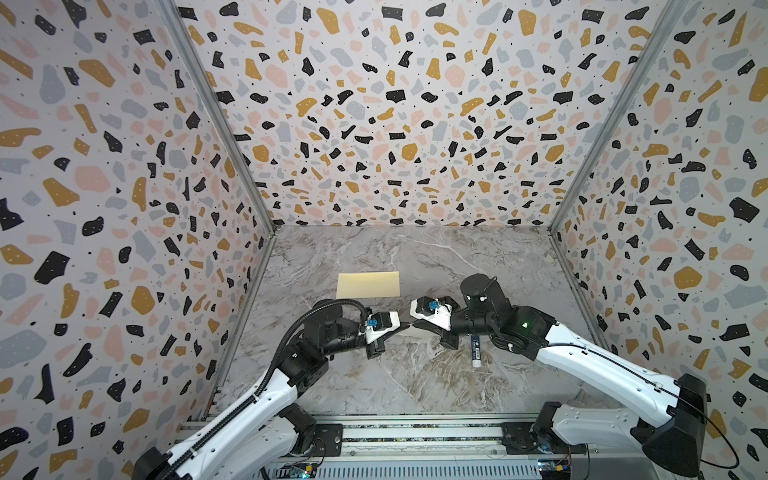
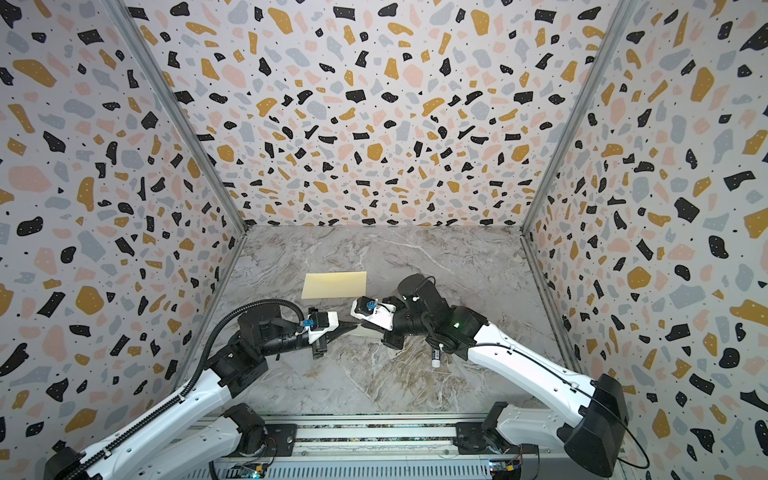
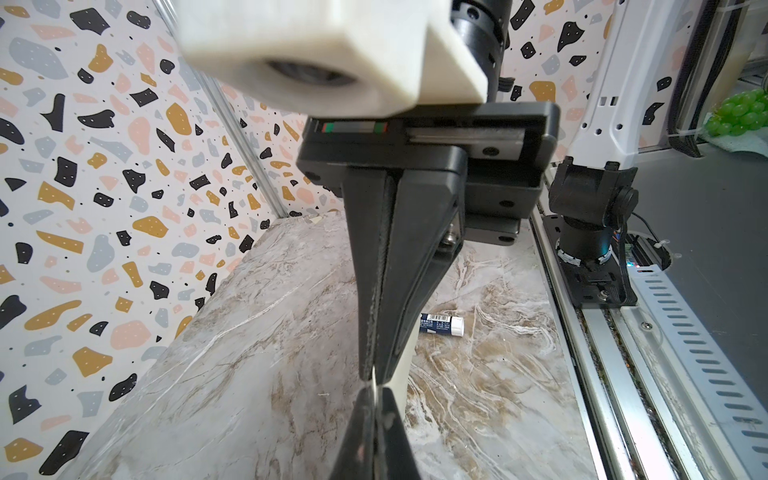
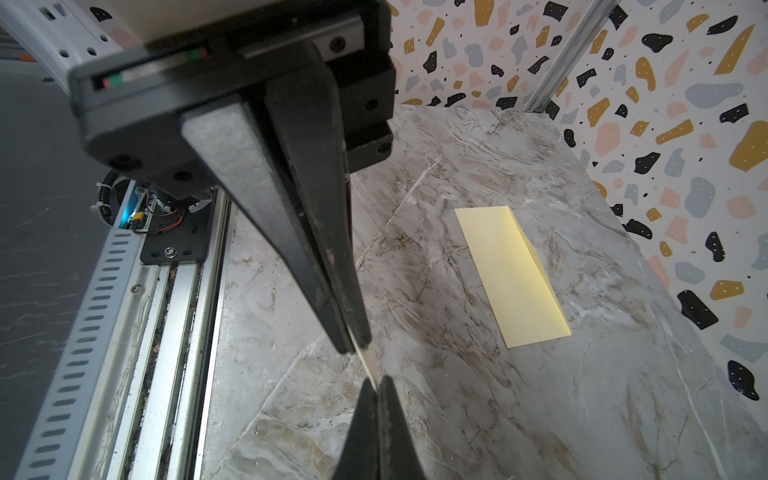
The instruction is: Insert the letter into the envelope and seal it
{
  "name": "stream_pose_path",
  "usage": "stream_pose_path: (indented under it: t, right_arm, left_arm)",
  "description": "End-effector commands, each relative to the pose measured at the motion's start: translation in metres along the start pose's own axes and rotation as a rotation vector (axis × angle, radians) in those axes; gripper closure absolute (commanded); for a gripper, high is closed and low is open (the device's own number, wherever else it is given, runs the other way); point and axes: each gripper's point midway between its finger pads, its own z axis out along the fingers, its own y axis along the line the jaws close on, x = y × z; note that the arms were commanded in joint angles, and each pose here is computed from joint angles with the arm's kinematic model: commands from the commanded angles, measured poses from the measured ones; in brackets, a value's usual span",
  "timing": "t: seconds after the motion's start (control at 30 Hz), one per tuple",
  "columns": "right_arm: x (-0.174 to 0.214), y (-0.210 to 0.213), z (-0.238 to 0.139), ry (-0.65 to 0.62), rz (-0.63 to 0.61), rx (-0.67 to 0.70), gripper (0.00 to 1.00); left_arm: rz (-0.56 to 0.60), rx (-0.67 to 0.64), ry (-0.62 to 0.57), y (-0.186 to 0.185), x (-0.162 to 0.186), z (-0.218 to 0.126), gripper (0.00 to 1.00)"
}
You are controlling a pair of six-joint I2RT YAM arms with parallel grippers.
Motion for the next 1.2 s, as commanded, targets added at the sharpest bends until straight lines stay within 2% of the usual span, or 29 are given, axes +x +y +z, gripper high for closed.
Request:
stream_pose_path:
  t: [0.0, 0.37, 0.5, 0.53, 0.6, 0.8, 1.0, 1.17]
  right_arm:
    - [0.024, -0.011, -0.009, 0.081, 0.035, 0.060, 0.97]
    - [0.018, -0.006, -0.014, 0.047, 0.004, 0.033, 1.00]
    - [0.010, -0.003, -0.016, 0.019, -0.015, 0.015, 1.00]
    - [0.008, -0.002, -0.017, 0.012, -0.018, 0.011, 1.00]
    - [0.004, -0.001, -0.018, 0.003, -0.023, 0.002, 1.00]
    - [-0.006, 0.006, -0.020, -0.014, -0.043, -0.027, 1.00]
    - [-0.016, 0.012, -0.020, -0.036, -0.067, -0.041, 1.00]
    - [-0.024, 0.013, -0.022, -0.053, -0.081, -0.036, 1.00]
  left_arm:
    - [0.046, -0.010, -0.041, -0.001, -0.011, -0.005, 1.00]
    - [0.047, 0.000, -0.041, -0.003, -0.010, -0.004, 1.00]
    - [0.039, 0.015, -0.034, -0.005, -0.008, -0.003, 0.68]
    - [0.039, 0.018, -0.032, -0.005, -0.007, -0.003, 0.63]
    - [0.033, 0.023, -0.028, -0.005, -0.006, -0.002, 0.56]
    - [0.036, 0.012, -0.022, -0.003, -0.006, -0.001, 0.46]
    - [0.028, 0.010, -0.012, -0.002, -0.003, 0.000, 0.44]
    - [0.012, 0.025, -0.001, -0.003, 0.000, 0.002, 0.55]
